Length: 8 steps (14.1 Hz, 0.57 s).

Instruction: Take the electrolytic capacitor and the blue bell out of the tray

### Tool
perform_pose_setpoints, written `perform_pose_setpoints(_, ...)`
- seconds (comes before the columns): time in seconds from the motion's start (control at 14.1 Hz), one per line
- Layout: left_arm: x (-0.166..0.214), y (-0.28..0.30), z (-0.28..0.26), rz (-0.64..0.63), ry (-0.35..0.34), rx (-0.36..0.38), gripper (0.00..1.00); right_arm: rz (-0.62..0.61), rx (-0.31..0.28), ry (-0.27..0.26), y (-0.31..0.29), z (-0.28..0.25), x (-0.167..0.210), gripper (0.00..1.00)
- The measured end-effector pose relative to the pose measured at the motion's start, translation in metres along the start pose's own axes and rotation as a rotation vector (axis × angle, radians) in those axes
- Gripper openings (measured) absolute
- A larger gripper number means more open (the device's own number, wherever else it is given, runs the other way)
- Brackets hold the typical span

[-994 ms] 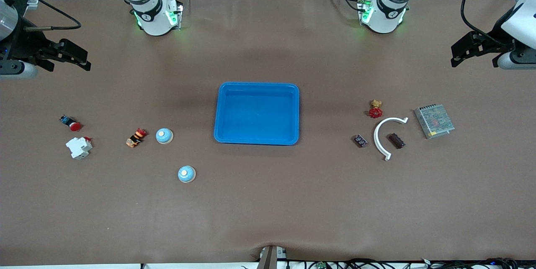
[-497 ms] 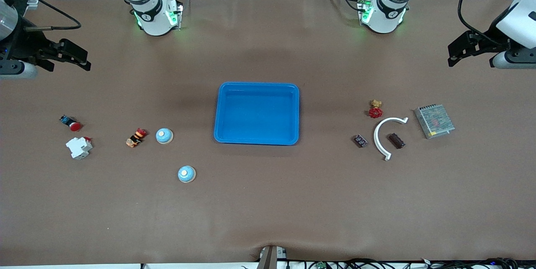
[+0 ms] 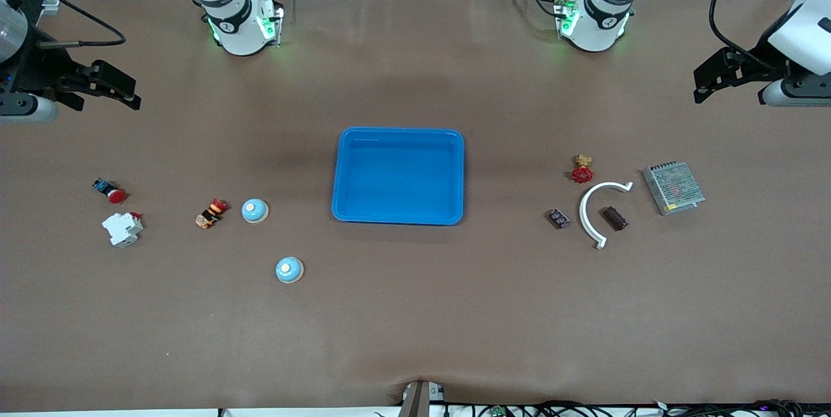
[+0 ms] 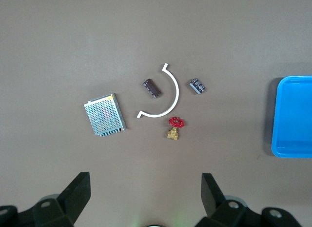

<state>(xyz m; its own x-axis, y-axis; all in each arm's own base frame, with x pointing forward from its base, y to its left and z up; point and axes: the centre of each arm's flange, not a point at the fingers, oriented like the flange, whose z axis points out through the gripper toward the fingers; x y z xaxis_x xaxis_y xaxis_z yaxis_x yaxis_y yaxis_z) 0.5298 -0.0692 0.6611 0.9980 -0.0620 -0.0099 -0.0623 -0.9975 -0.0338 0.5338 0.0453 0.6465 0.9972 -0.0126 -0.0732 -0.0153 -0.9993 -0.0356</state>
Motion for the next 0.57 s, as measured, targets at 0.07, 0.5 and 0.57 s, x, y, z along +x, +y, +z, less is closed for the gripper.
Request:
perform_pose_setpoints(0.07, -0.0005, 0.0021, 0.0004, 0.004, -0.004, 0.000, 1.00, 0.000, 0.000, 0.000, 0.0001, 0.0000, 0.0000, 1.00)
perform_pose_setpoints(0.5, -0.0013, 0.0036, 0.0008, -0.044, -0.010, 0.001, 1.00, 0.012, 0.001, 0.011, 0.0002, -0.0039, 0.0001, 1.00)
perform_pose_setpoints(0.57, -0.0013, 0.0034, 0.0008, -0.052, -0.009, 0.001, 1.00, 0.021, 0.002, 0.019, 0.0001, -0.0072, -0.0001, 1.00)
